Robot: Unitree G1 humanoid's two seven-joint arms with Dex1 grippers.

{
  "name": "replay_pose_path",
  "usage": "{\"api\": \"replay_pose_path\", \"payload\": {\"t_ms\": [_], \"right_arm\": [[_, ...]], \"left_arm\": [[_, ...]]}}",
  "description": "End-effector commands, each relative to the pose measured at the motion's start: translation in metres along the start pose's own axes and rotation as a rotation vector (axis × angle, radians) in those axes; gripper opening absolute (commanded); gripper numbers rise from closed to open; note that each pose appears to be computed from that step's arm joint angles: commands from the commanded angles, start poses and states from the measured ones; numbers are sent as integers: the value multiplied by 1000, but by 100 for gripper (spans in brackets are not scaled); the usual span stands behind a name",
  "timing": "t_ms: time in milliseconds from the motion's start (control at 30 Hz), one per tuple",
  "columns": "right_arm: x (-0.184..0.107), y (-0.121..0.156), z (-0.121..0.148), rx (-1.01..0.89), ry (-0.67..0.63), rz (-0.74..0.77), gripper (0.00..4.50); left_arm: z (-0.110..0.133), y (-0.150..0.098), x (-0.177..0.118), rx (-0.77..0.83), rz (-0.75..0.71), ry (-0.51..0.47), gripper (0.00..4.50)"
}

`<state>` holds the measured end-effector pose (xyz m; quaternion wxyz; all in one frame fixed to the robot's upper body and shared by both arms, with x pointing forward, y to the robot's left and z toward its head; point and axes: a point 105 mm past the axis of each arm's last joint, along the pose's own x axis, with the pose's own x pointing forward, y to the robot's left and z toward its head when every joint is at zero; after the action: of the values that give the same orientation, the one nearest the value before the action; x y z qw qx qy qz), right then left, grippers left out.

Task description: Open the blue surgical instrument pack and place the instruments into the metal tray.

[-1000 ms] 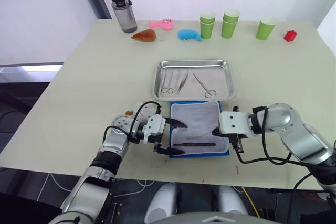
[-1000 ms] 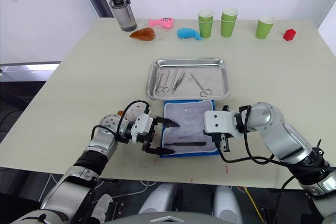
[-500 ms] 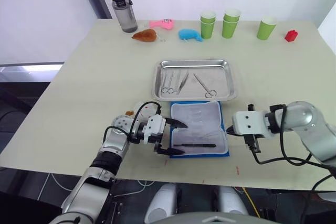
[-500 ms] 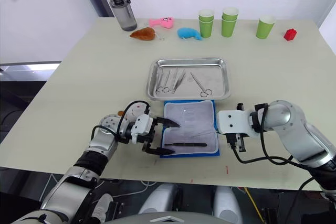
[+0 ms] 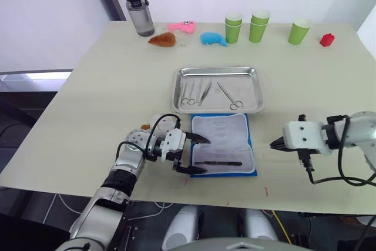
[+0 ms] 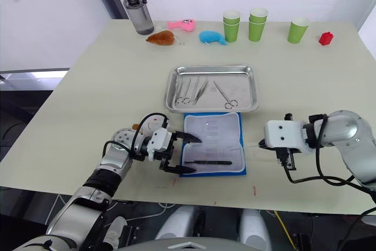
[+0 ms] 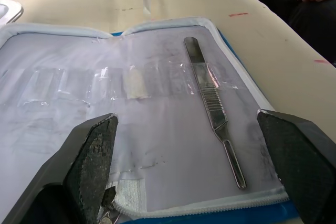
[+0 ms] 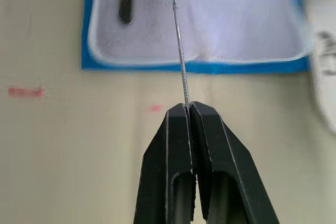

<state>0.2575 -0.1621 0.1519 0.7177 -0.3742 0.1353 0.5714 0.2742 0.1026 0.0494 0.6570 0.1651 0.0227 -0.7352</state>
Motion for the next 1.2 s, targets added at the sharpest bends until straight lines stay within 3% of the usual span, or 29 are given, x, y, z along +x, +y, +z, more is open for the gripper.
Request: {"api": "replay_pose_path", "payload": {"t_ms": [33,200,367,667,867,1200], "right_arm": [[-1,-12,16,52,-130,-80,4],[13,-28,31,148,-301,-170,4],[27,-52,36,246,-350,-283,4],[52,-107,20,382,-242,-529,4],[72,-134,7,442,-154,-608,4],[109,-147,-9,551,-76,-604,4]], "left_arm": [[-34,-25,9,-142,-59,77,450],[-35,-25,8,-142,-58,78,450],[-35,-25,7,-143,-55,80,450],[-36,-27,5,-146,-48,81,450],[-36,-26,5,-144,-45,83,450],[-35,-26,5,-139,-35,82,450]]}}
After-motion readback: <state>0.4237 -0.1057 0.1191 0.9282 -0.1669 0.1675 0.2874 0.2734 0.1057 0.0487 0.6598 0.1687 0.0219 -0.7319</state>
